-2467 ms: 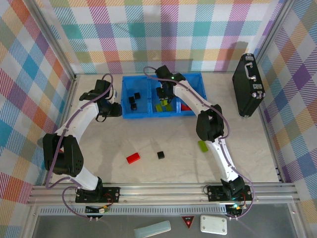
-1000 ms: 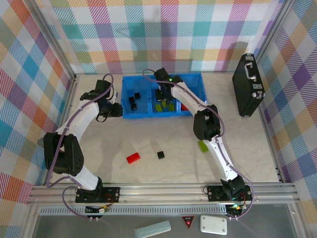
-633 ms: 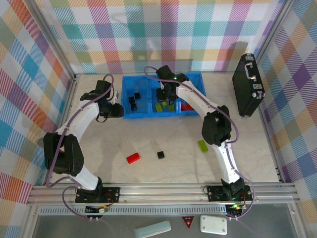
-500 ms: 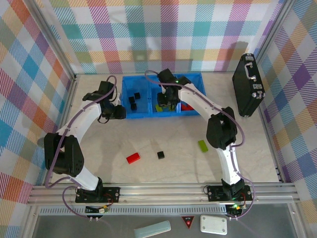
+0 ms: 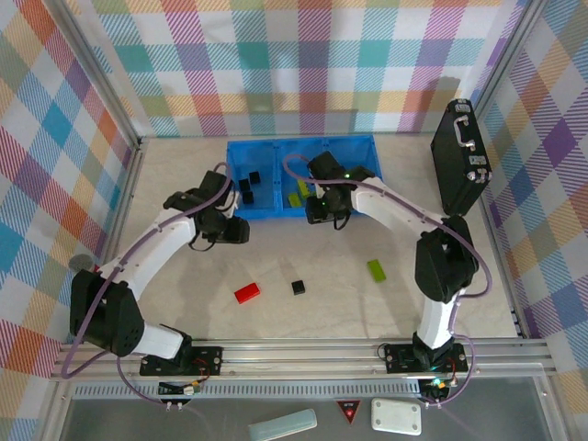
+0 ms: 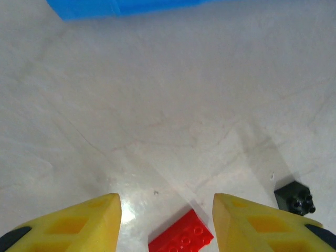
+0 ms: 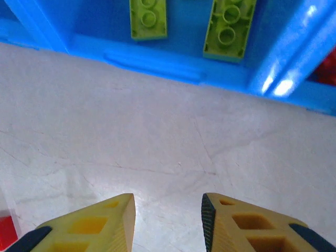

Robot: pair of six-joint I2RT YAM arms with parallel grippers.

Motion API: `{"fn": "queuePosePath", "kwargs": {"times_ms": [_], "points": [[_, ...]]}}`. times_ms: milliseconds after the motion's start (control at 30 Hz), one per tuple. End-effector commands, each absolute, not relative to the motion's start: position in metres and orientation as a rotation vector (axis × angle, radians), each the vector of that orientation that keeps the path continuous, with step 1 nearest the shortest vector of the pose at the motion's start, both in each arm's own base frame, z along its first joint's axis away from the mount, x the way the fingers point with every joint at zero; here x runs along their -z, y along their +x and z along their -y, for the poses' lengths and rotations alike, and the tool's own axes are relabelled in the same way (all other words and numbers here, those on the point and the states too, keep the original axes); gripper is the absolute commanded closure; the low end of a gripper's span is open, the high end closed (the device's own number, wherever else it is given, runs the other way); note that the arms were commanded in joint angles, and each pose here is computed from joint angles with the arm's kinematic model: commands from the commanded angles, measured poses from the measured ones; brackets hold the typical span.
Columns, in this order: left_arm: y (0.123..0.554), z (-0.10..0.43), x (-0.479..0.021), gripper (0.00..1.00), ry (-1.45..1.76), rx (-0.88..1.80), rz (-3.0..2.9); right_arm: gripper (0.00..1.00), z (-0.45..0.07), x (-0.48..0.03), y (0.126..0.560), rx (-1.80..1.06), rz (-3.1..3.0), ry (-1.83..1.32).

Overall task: Sort the legos into containers by color
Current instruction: Pick up the lego from the middle-left of the table.

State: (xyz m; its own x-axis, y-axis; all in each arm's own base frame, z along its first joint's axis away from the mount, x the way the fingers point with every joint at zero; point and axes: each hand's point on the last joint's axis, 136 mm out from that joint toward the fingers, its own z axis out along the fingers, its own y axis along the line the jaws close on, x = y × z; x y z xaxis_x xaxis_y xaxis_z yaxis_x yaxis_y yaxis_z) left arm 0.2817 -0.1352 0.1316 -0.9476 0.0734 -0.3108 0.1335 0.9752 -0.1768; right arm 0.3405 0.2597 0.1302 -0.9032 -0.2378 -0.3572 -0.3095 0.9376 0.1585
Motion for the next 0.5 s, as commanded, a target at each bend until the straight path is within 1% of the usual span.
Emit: {"fn": "queuePosePath", "kwargs": {"times_ms": [0, 300, 467], "points": [[0.26, 0.138, -0.125, 0.49, 0.103, 0.264, -2.85, 0.6, -0.258, -0.133, 0.327, -0.341, -2.746, -0.386], [0.218, 0.155, -0.087, 0.45, 0.181, 0.229, -2.938, 0.59, -0.241, -0.108, 0.286, -0.333, -2.81, -0.401], [0.215, 0.171, -0.086, 0.45, 0.179, 0.241, -2.931, 0.58, -0.236, -0.098, 0.269, -0.329, -2.833, -0.39]]}}
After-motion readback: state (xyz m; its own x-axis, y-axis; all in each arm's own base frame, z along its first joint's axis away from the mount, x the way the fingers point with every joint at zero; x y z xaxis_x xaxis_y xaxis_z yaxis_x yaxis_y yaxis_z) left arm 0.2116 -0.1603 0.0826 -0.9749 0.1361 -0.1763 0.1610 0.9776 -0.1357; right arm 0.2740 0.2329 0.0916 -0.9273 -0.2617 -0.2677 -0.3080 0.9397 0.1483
